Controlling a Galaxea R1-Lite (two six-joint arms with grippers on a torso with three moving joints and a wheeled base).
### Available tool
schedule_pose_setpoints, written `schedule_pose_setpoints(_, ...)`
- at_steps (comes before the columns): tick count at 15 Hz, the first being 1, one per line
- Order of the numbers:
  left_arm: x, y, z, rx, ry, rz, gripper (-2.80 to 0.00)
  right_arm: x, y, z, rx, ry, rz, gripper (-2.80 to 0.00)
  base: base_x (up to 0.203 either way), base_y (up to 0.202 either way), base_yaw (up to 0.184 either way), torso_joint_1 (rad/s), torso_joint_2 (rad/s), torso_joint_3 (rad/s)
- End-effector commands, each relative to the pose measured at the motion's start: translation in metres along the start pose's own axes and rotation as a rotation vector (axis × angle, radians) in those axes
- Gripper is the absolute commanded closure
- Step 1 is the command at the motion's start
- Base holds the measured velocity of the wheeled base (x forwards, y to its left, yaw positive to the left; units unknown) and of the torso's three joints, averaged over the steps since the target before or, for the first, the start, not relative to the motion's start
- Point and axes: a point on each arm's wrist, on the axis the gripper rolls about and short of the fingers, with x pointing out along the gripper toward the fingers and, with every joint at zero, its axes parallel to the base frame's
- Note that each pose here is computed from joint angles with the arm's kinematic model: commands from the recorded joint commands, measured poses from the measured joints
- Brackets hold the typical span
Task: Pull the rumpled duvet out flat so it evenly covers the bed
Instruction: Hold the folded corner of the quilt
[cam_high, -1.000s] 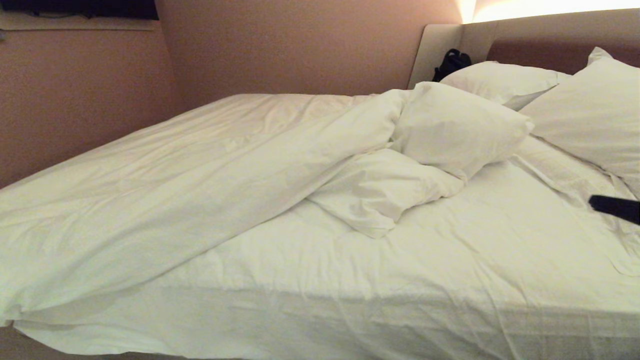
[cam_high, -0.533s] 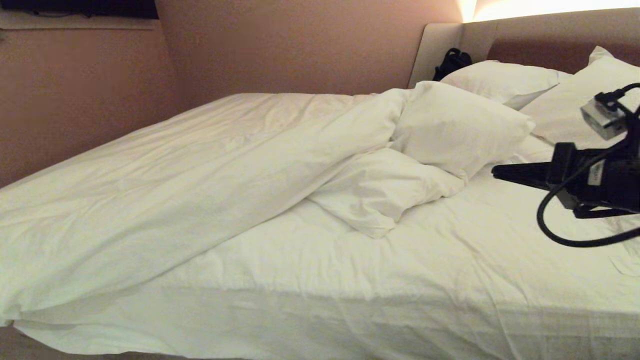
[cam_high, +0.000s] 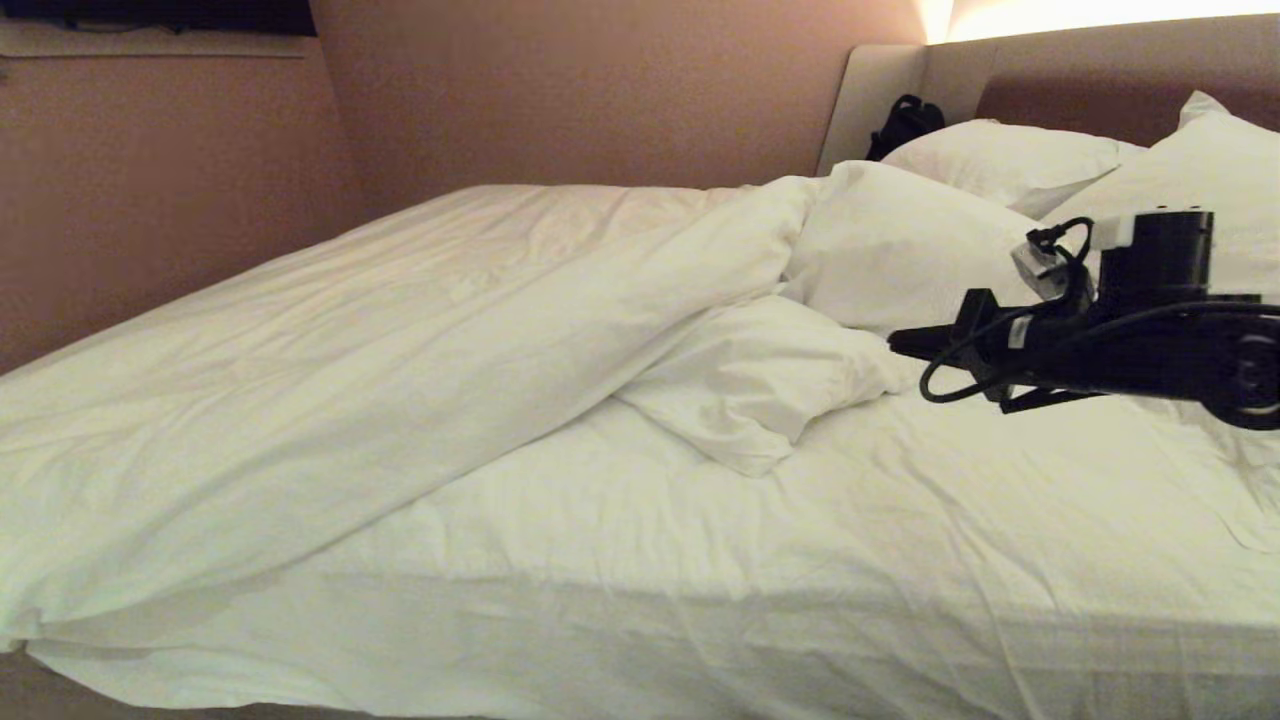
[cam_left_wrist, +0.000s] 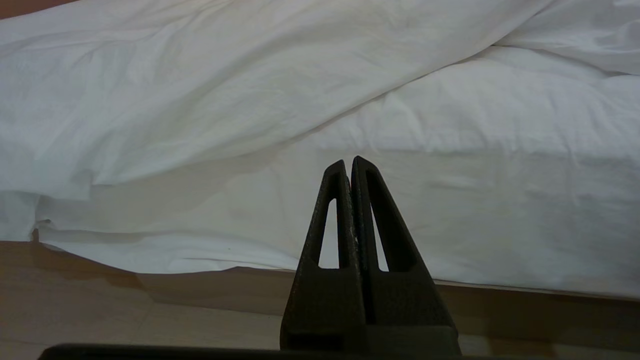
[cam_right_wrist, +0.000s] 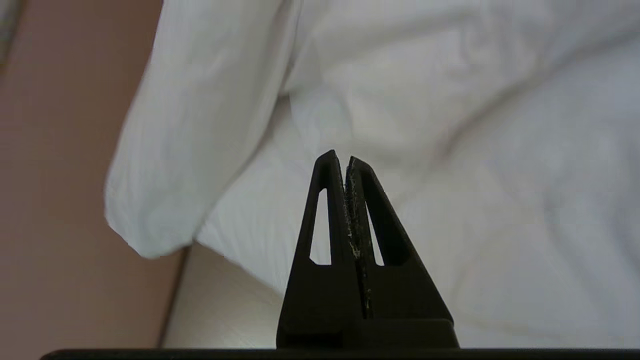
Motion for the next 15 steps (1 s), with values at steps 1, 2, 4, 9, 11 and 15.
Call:
schedule_pose_setpoints(1, 0.000, 0.000, 0.000, 0.001, -0.001, 0.000, 0.00, 0.030, -0.022, 0.000, 0.051, 0.028, -0.011, 0.00, 0.000, 0.000, 0.000, 0.000, 0.00, 0.000)
schedule_pose_setpoints(2, 0.000, 0.000, 0.000, 0.001, -0.001, 0.000, 0.00, 0.039, -0.028, 0.002, 0.059, 0.033, -0.014, 0.00, 0.000, 0.000, 0.000, 0.000, 0.00, 0.000)
schedule_pose_setpoints(4, 0.000, 0.000, 0.000, 0.001, -0.001, 0.000, 0.00, 0.053, -0.038, 0.002, 0.072, 0.043, -0.025, 0.00, 0.000, 0.000, 0.000, 0.000, 0.00, 0.000)
schedule_pose_setpoints(9, 0.000, 0.000, 0.000, 0.001, 0.000, 0.000, 0.00, 0.085, -0.071, -0.008, 0.108, 0.086, -0.067, 0.00, 0.000, 0.000, 0.000, 0.000, 0.00, 0.000)
schedule_pose_setpoints(11, 0.000, 0.000, 0.000, 0.001, -0.001, 0.000, 0.00, 0.091, -0.077, -0.010, 0.114, 0.095, -0.072, 0.00, 0.000, 0.000, 0.000, 0.000, 0.00, 0.000)
schedule_pose_setpoints(15, 0.000, 0.000, 0.000, 0.001, -0.001, 0.000, 0.00, 0.088, -0.076, -0.011, 0.117, 0.096, -0.075, -2.80, 0.000, 0.000, 0.000, 0.000, 0.00, 0.000)
